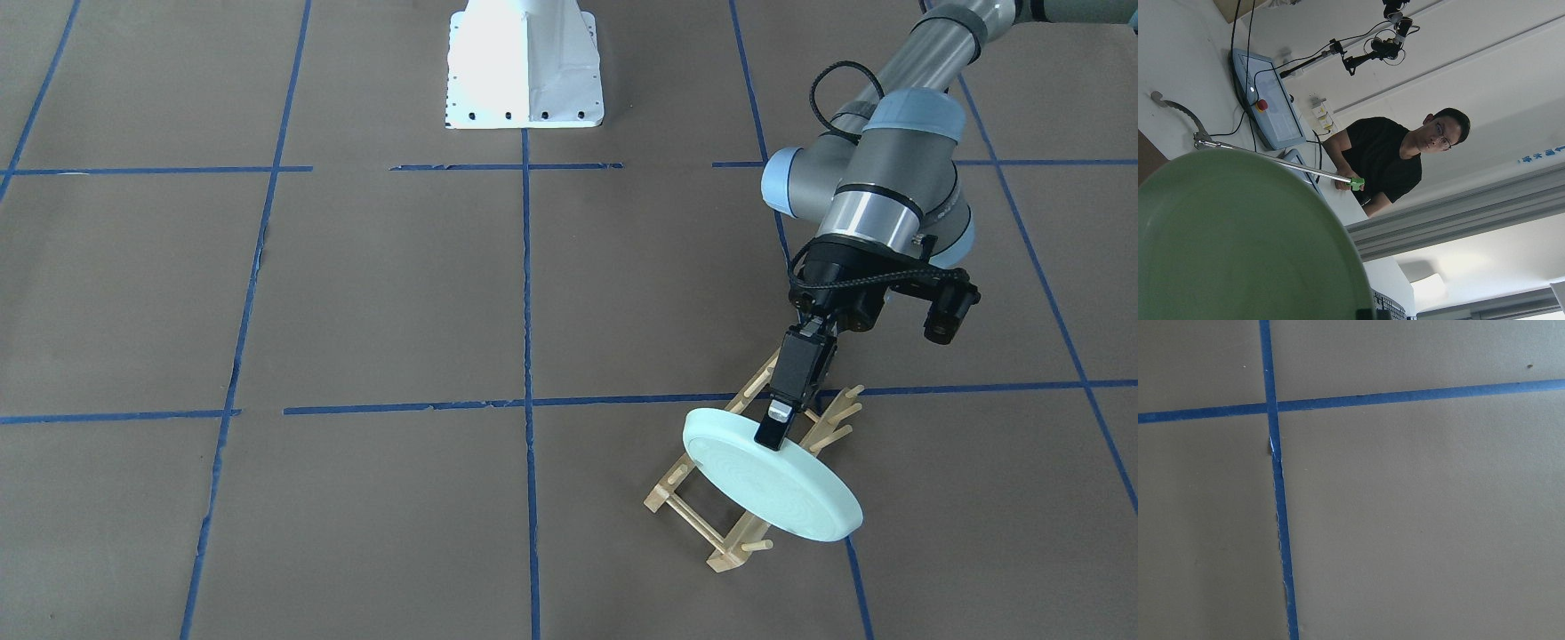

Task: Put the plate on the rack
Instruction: 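Lower the plate into a rack slot and open the left gripper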

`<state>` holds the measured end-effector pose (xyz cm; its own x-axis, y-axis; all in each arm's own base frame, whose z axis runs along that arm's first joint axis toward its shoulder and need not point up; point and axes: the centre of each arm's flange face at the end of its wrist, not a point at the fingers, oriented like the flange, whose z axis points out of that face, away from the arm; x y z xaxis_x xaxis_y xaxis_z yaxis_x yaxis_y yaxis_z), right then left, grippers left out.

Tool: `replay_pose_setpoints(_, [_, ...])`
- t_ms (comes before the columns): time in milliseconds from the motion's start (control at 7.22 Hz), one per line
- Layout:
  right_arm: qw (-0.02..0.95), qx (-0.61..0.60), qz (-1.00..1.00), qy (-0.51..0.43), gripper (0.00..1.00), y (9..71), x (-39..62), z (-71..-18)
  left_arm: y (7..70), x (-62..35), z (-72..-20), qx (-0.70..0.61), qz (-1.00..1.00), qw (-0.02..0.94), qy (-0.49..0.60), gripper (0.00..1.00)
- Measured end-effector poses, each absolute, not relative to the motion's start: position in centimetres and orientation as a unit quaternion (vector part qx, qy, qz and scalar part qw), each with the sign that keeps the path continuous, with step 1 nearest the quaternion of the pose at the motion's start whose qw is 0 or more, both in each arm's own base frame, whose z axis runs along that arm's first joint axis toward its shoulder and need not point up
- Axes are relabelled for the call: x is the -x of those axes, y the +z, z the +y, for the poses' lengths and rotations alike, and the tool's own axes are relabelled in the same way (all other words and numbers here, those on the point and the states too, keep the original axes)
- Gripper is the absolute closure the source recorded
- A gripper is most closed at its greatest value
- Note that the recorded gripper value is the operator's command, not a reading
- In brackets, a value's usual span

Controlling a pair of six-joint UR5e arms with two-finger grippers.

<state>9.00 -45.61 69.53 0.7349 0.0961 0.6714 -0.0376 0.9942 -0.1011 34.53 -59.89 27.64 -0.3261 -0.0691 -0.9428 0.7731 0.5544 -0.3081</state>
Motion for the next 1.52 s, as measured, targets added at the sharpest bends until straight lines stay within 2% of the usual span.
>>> replay_pose_setpoints(277, [0.93, 0.04, -0.362, 0.036, 0.0, 69.5, -9.0, -45.6, 28.7, -35.9, -59.7, -0.245, 0.704, 0.531, -0.403, 1.0])
replay_pose_setpoints(415, [0.93, 0.04, -0.362, 0.036, 0.0, 69.5, -9.0, -45.6, 28.9, -36.2, -59.8, -0.244, 0.702, 0.533, -0.404, 0.01])
replay_pose_setpoints(1246, [0.93, 0.04, -0.362, 0.036, 0.0, 69.5, -9.0, -45.6, 29.8, -37.4, -60.1, -0.249, 0.691, 0.553, -0.393, 0.0])
replay_pose_setpoints(1523, [0.93, 0.04, -0.362, 0.036, 0.0, 69.5, -9.0, -45.6, 29.9, -37.0, -60.1, -0.294, 0.671, 0.597, -0.326, 0.0])
